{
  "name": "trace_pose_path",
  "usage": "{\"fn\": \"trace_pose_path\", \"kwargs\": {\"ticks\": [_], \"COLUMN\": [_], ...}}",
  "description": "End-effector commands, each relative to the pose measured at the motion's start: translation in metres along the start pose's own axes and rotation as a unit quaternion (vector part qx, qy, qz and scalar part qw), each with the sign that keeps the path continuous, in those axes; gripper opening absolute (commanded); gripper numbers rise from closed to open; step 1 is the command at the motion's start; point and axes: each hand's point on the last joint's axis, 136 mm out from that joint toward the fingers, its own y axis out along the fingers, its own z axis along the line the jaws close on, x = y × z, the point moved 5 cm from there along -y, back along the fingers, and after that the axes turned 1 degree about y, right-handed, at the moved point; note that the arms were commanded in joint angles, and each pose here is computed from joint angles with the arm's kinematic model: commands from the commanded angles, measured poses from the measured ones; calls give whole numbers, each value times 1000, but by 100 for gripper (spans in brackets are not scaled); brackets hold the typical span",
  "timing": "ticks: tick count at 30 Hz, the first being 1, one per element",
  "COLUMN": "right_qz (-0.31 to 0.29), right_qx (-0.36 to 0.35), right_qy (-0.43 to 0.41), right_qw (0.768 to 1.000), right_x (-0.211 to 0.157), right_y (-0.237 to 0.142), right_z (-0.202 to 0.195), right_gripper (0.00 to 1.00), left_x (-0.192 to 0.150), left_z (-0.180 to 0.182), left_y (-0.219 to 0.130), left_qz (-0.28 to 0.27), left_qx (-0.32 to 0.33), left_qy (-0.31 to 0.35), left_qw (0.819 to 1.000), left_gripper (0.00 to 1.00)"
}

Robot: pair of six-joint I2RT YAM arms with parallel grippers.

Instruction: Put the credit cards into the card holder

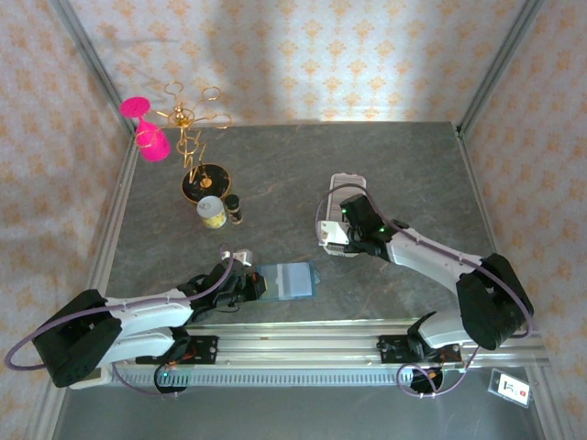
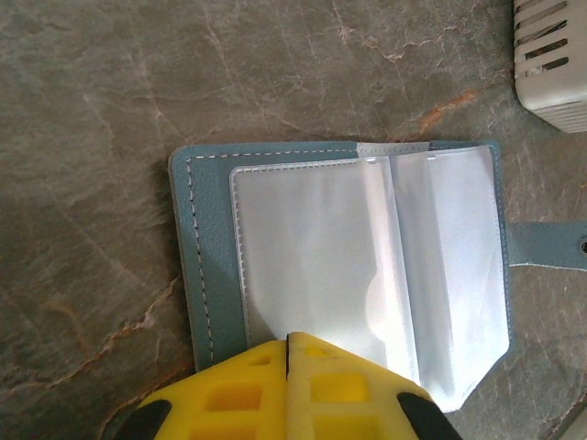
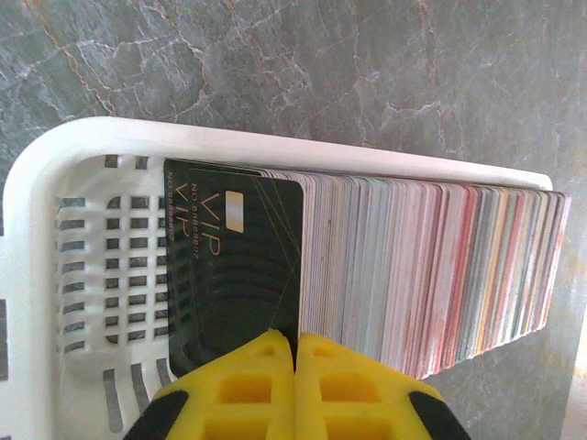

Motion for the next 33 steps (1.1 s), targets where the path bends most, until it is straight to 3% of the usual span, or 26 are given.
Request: {"fn": "trace_pose_path", "kwargs": {"ticks": [1, 16, 23, 27, 32, 33], "right_qz": [-3, -75, -153, -216, -261, -252], "right_qx": [-35, 17, 8, -8, -6, -4], "right_qy": [16, 83, 181, 298, 515, 569], "right_qw": [999, 994, 971, 930, 817, 783], "right_x": [3, 14, 27, 36, 42, 40], "right_y": [-18, -56, -88, -111, -126, -126], "right_z": [-19, -5, -9, -22, -42, -46], "right_gripper": [0, 0, 0, 0, 0, 0], "left_x": [3, 17, 26, 26, 25, 24], "left_z": [-4, -25, -38, -40, -30, -26], "left_y": [-2, -15, -24, -27, -29, -29], "left_qz": [-6, -21, -32, -31, -34, -35], "left_qx": [1, -28, -46, -49, -19, -8], "left_qy": [6, 8, 7, 5, 6, 7], "left_qw": [1000, 999, 998, 998, 999, 999], "left_gripper": [5, 17, 27, 27, 26, 26]}}
